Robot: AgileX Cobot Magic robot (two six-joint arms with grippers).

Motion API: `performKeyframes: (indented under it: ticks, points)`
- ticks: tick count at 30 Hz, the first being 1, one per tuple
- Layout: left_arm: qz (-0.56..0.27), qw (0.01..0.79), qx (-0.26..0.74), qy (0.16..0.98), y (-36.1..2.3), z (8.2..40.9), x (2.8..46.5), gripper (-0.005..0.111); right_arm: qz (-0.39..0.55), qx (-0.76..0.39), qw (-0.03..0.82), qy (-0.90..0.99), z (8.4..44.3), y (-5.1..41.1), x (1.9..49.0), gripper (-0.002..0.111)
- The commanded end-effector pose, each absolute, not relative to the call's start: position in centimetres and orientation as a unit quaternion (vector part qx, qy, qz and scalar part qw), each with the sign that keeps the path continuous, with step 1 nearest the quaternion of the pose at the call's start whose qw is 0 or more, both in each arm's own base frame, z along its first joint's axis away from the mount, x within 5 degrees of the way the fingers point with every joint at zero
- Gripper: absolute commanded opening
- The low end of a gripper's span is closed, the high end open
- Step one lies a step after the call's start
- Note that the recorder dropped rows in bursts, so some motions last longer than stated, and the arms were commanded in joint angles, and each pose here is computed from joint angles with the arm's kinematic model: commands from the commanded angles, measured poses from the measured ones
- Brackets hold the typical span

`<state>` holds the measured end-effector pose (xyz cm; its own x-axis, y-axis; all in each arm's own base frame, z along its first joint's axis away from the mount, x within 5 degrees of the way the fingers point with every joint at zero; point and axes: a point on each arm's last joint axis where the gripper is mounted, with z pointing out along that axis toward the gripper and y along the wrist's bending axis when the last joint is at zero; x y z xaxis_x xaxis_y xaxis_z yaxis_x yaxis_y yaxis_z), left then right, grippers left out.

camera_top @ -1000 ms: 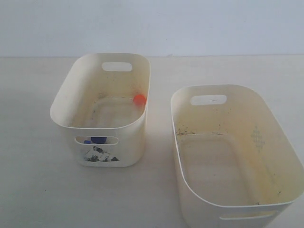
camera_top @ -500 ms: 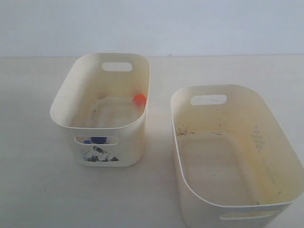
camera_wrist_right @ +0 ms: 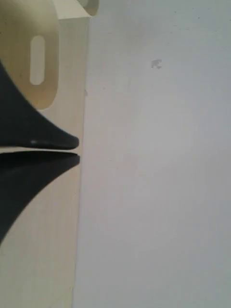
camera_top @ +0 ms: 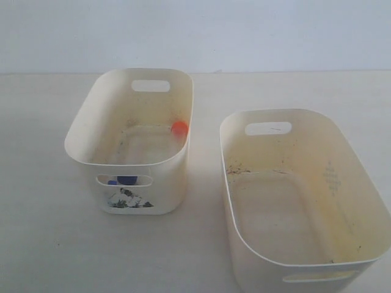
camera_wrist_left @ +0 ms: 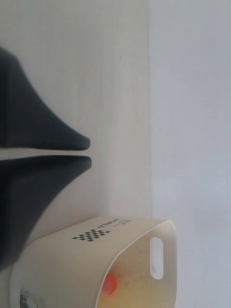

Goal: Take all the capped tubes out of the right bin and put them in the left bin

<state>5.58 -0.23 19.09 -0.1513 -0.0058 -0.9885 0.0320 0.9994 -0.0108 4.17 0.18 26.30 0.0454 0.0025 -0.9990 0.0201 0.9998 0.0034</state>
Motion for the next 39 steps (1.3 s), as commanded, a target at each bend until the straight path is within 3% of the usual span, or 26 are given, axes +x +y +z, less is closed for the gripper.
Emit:
performKeyframes:
  ticks: [1,7,18,26,39]
  points:
    - [-0.016,0.654,0.006,0.756,-0.2,19.2,5.5,0.004,0.014,-0.001,0.717,0.697,23.8,0.3,4.9,0.001]
    - [-0.016,0.654,0.006,0.756,-0.2,19.2,5.5,0.004,0.025,0.015,0.69,0.724,20.1,0.2,5.6,0.001]
    - [-0.016,0.654,0.006,0.756,-0.2,19.2,5.5,0.004,0.027,0.012,0.674,0.738,19.7,0.3,5.6,0.001]
    - [-0.016,0.654,0.006,0.756,-0.2,19.2,5.5,0.004,0.032,-0.006,0.614,0.789,18.3,0.6,5.4,0.001]
    - [-0.016,0.654,0.006,0.756,-0.2,19.2,5.5,0.004,0.036,0.029,0.613,0.789,18.3,0.3,5.4,0.001]
